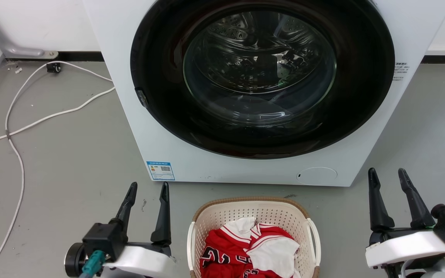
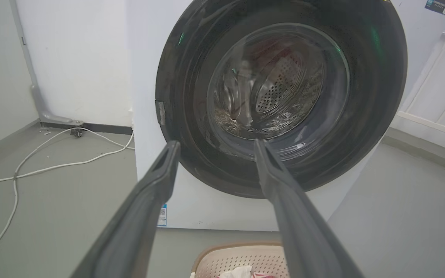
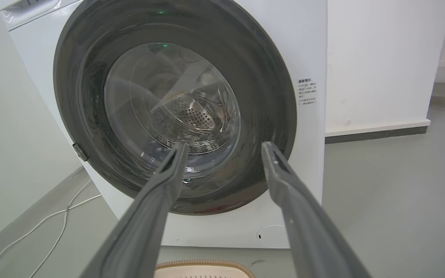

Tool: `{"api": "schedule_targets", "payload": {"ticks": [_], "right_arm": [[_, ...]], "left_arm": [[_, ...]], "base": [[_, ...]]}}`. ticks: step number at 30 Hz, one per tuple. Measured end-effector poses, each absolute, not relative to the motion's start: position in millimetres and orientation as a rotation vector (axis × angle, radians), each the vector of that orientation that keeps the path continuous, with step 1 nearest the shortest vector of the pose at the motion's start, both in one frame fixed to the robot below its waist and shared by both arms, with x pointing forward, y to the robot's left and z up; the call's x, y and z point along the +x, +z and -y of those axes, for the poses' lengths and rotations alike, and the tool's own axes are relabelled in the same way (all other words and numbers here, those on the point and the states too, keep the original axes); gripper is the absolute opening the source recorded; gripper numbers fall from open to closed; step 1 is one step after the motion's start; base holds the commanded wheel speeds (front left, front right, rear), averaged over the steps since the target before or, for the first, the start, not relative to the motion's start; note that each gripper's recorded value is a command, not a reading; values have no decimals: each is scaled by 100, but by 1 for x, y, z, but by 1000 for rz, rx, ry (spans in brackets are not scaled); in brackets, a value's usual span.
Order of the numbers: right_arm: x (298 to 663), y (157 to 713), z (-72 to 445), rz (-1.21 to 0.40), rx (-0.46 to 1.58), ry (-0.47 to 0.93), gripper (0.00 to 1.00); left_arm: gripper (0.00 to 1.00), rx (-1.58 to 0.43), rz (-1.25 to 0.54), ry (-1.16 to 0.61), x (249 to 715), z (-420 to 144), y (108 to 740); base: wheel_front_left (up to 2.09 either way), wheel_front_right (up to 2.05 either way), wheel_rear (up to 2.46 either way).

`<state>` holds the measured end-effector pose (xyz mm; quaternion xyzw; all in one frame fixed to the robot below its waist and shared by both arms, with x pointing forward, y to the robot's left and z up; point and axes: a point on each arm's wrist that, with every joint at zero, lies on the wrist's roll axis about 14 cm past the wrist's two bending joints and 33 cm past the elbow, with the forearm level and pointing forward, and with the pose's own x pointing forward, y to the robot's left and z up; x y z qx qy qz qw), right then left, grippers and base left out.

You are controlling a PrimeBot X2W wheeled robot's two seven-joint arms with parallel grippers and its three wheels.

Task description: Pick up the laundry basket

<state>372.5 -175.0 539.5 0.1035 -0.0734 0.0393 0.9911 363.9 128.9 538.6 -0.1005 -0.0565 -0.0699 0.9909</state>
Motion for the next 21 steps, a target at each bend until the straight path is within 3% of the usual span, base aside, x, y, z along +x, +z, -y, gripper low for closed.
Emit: {"api": "schedule_targets", "payload": {"ticks": [21], "right_arm": [[365,523,170,119,140,90,100]], "left_arm": [[100,-127,114,-158,356,-121,528]], "base": [[0,0,0]]}}
